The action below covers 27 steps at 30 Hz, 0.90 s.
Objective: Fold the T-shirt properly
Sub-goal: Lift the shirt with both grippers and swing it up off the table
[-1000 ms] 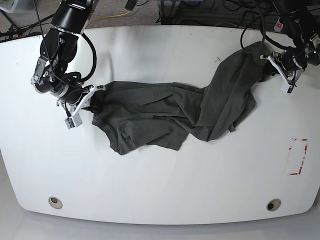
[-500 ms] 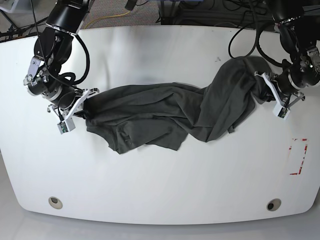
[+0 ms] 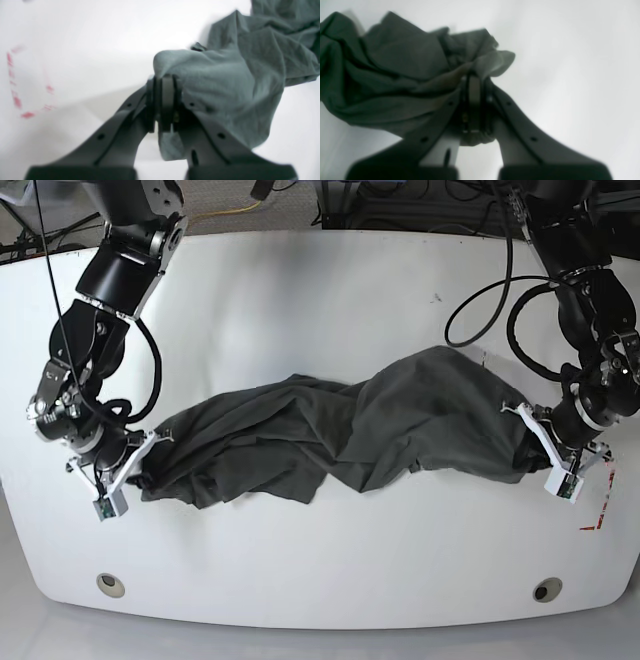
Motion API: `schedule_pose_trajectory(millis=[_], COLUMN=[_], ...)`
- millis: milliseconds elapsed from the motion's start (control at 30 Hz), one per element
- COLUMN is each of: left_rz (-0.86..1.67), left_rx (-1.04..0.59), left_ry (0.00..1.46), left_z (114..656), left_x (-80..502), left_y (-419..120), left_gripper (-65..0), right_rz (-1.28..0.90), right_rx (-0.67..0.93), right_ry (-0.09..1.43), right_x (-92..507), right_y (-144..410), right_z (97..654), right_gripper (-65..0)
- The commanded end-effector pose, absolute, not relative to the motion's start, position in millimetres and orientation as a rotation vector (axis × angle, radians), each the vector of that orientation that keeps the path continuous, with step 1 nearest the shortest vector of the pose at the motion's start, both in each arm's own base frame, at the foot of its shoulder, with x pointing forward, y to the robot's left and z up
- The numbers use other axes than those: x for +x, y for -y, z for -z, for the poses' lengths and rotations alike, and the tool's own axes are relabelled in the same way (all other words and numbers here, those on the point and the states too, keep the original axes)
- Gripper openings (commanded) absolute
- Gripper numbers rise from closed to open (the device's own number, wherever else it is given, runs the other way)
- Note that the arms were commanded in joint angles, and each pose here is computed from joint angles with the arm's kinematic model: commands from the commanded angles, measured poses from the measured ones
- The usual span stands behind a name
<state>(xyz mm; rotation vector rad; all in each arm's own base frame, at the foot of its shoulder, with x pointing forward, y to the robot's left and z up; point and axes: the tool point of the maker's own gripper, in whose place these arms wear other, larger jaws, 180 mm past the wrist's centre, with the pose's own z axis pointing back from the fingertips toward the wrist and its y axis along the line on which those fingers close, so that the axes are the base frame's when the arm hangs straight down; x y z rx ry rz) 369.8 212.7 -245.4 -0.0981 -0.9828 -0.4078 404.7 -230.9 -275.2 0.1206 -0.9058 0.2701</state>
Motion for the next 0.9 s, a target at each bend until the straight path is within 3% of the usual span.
schedule_pose_trajectory(millis=[0, 300, 867], left_rz=[0.437, 0.448, 0.374], left_rx=[-0.066, -0.027, 0.179], left_ry=[1.112, 1.233, 1.560], left_z=[202, 154, -2], left_x=[381, 398, 420], left_y=[-210, -211, -261], left_gripper=[-64.9, -64.9, -64.9], right_rz=[-0.279, -0.412, -0.502], right_rx=[0.082, -0.004, -0.138], right_ry=[1.004, 1.084, 1.252], right_x=[424, 461, 516], right_y=[246, 241, 252], right_z=[236, 171, 20], right_gripper=[-65.0, -65.0, -65.0])
